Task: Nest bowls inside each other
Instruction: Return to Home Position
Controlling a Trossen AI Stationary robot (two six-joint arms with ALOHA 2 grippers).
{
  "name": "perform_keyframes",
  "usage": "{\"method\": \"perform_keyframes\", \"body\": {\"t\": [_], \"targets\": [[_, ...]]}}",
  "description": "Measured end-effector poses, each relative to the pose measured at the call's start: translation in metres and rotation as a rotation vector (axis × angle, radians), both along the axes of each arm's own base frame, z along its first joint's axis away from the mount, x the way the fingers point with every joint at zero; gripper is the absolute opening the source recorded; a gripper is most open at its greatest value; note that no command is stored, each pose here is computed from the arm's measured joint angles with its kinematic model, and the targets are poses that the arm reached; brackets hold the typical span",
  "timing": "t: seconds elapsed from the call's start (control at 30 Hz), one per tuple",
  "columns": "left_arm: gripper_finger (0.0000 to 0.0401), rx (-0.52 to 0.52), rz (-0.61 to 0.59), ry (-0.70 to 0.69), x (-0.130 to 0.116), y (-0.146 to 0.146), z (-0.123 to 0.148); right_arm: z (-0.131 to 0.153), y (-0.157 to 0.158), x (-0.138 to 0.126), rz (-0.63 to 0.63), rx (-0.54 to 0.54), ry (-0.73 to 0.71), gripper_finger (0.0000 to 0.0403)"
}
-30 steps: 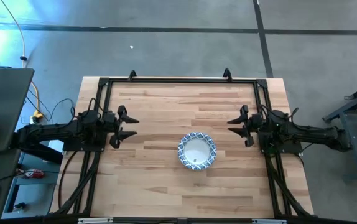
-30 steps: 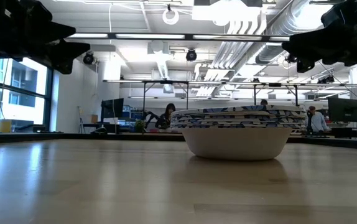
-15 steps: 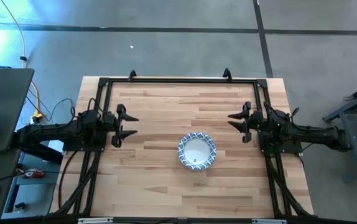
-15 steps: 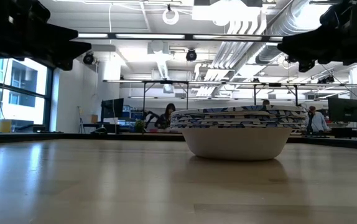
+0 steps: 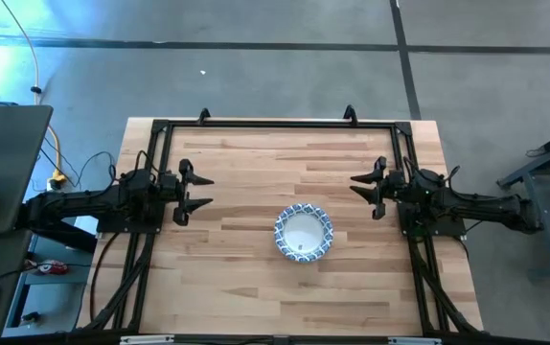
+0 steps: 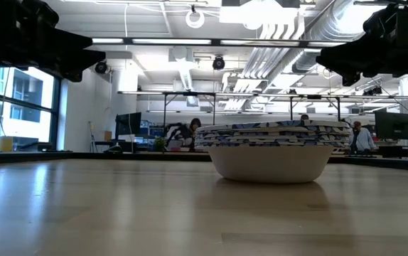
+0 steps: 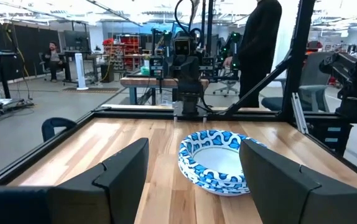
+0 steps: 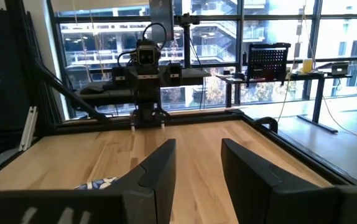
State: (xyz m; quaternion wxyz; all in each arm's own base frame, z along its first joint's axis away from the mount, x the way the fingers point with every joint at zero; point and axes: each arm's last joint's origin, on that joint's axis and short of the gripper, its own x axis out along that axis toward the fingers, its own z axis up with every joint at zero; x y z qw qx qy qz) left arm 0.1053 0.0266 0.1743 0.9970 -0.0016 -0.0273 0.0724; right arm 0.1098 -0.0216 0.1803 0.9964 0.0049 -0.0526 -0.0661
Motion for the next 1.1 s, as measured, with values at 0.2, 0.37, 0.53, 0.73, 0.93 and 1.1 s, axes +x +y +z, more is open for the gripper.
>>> {"method": "perform_keyframes", "body": {"t": [0.2, 0.37, 0.53, 0.73, 0.93, 1.1], "targets": [[0.0241, 0.0, 0.0, 0.0, 0.0, 0.0, 0.0, 0.0, 0.001, 0.0, 0.034, -0.003, 0.001, 0.0119], [0.0241, 0.0, 0.0, 0.0, 0.0, 0.0, 0.0, 0.0, 0.001, 0.0, 0.047, -0.004, 0.001, 0.0119], [0.0241, 0.008, 0.0, 0.001, 0.0, 0.0, 0.0, -0.001, 0.002, 0.0, 0.069, 0.041, 0.002, 0.0119], [0.0241, 0.018, 0.001, 0.002, 0.0, 0.0, 0.0, -0.003, 0.004, 0.001, 0.135, 0.145, 0.019, 0.0119], [0.0241, 0.016, 0.0, 0.002, 0.0, 0.0, 0.0, -0.001, 0.009, 0.001, 0.173, 0.142, 0.009, 0.0119], [0.0241, 0.0, -0.001, -0.001, 0.0, 0.0, 0.0, -0.002, 0.015, 0.002, 0.175, 0.122, 0.012, 0.0119]]}}
